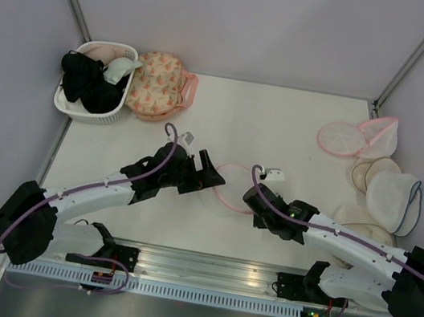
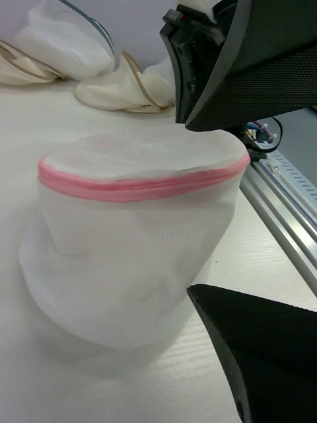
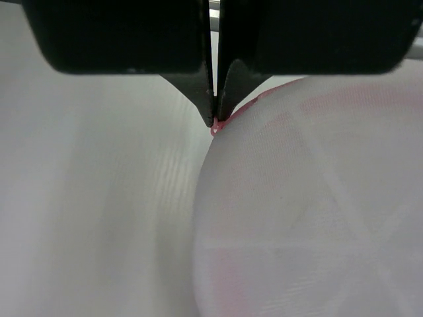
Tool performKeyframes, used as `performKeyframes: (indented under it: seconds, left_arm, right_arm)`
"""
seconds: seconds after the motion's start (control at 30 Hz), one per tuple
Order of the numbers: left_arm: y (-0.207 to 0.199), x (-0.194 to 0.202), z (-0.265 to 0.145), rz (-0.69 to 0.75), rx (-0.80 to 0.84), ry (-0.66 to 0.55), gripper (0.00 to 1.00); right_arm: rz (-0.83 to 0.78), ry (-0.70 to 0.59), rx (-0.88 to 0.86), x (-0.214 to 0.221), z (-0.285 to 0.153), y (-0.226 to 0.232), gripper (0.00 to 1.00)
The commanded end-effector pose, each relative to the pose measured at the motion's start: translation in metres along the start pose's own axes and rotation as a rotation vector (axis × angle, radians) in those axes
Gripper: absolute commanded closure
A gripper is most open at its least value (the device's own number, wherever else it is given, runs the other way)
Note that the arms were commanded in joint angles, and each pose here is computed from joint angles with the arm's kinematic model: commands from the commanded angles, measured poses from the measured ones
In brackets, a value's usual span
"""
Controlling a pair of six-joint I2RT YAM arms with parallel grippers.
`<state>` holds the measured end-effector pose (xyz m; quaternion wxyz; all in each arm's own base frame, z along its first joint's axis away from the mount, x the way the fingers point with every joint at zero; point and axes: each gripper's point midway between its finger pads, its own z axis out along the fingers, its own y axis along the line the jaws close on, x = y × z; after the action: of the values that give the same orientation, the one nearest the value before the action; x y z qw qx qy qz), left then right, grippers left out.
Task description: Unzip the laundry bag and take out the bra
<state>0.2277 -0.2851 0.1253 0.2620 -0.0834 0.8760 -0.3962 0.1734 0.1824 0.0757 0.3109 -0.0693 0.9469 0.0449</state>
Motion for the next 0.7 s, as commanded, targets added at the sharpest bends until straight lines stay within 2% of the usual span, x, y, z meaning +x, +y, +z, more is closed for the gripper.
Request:
performKeyframes:
  seconds: [0.0, 0.1, 0.27, 0.47, 0.5, 0.67]
  left_arm:
    - [0.003, -0.032, -0.021, 0.017, -0.008, -0.197, 0.00]
    - [0.021, -0.044, -0.028, 0.023, -0.062, -0.296, 0.00]
    - [0.035, -0.038, -0.016, 0.026, -0.070, -0.290, 0.00]
    - [0.035, -0.014, 0.018, 0.002, -0.047, -0.139, 0.03]
    - [0.022, -0.011, 0.021, -0.018, 0.015, -0.117, 0.03]
    - [0.000, 0.002, 0.038, -0.089, 0.120, -0.018, 0.09]
  right_arm:
    - [0.041, -0.037, 0.118, -0.012, 0.000, -0.023, 1.00]
    - [0.050, -0.021, 0.146, -0.007, 0.006, -0.032, 1.00]
    - [0.059, -0.002, 0.155, 0.000, 0.013, -0.036, 0.99]
    - [0.060, 0.003, 0.155, 0.002, 0.016, -0.037, 0.99]
    - [0.059, 0.004, 0.154, 0.003, 0.017, -0.037, 1.00]
    - [0.051, 0.013, 0.145, 0.006, 0.021, -0.035, 1.00]
